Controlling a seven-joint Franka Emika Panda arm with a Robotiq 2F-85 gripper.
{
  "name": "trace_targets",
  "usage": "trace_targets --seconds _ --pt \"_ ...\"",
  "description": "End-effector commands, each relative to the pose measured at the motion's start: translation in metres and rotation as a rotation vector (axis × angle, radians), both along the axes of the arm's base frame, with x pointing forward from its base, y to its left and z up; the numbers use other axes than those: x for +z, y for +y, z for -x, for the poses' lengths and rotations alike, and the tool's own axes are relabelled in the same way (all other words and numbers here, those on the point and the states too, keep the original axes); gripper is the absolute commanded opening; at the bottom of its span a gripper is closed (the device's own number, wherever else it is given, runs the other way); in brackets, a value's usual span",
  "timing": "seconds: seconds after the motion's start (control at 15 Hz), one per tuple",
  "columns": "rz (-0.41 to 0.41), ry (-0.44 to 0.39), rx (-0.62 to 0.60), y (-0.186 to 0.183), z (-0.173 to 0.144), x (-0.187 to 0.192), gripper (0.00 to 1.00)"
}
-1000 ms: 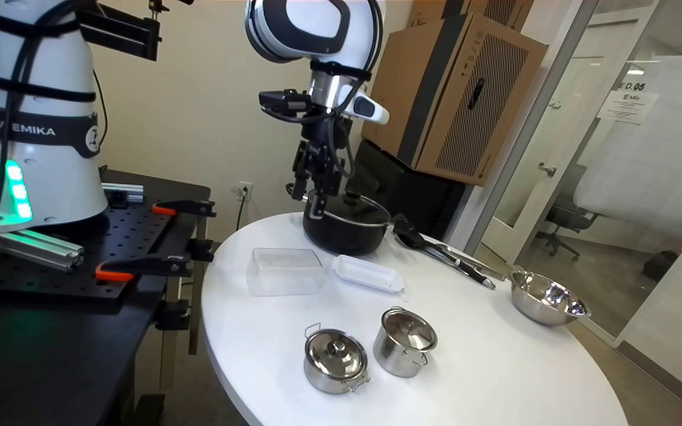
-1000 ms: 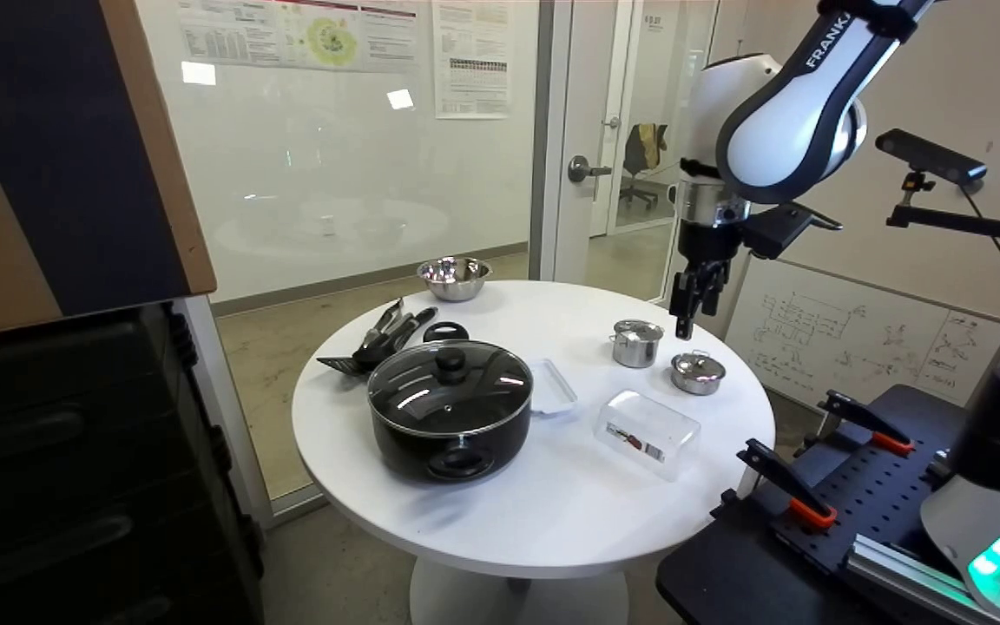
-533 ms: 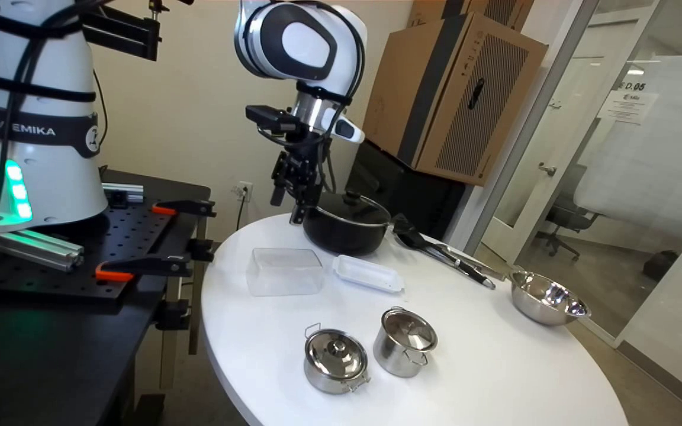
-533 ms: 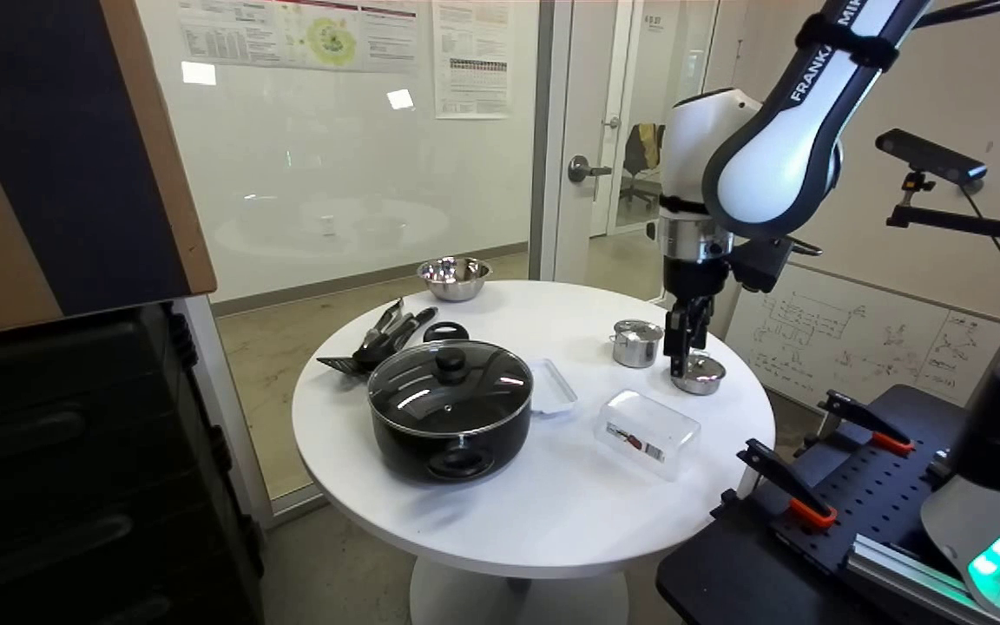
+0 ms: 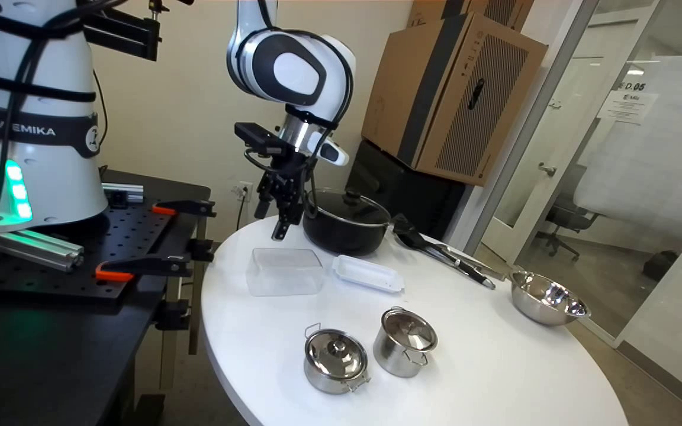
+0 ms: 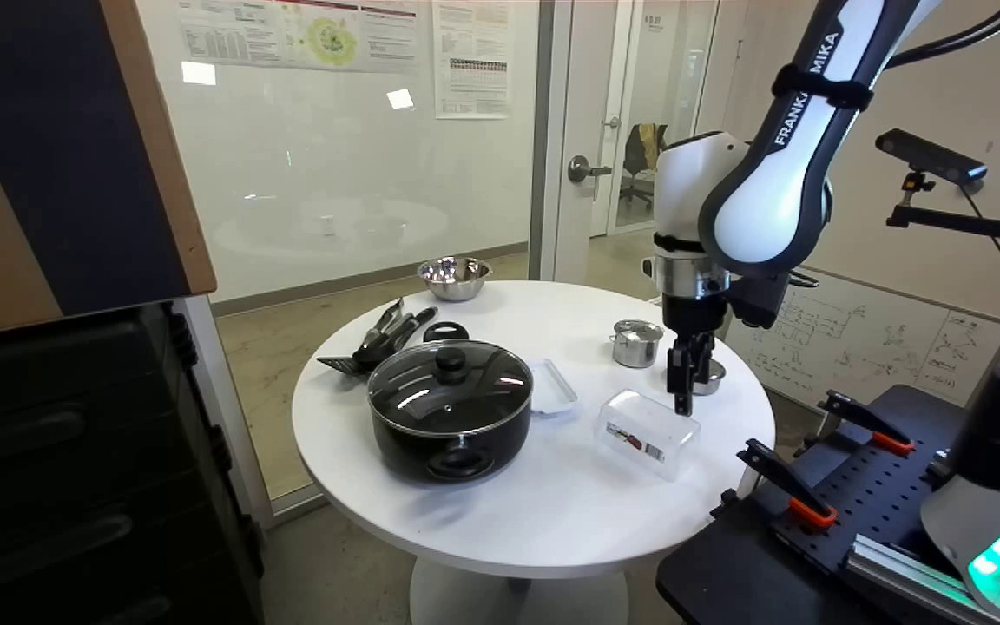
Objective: Put the clear bowl on the white plate
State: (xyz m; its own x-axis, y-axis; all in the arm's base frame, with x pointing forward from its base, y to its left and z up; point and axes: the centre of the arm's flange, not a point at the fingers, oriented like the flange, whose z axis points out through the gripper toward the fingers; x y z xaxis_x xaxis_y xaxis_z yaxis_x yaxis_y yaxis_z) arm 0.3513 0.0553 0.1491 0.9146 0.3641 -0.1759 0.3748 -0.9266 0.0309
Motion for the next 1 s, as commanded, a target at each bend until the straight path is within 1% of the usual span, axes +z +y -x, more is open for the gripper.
trace_targets --seconds 0.0,0.2,0.4,0.67,0.93 --pt "0.005 -0.036 -0.015 0.005 -0.004 -0.025 1.00" --pt "0.016 -0.084 -0.026 0.010 -0.012 -0.030 1.00" --pt "0.035 -0.111 -0.026 0.017 -0.022 -0.039 1.00" --pt "0.061 -0.119 -0.049 0.023 -0.032 -0.053 1.00" --pt "0.072 -0.130 -0.107 0.021 -0.040 -0.064 1.00"
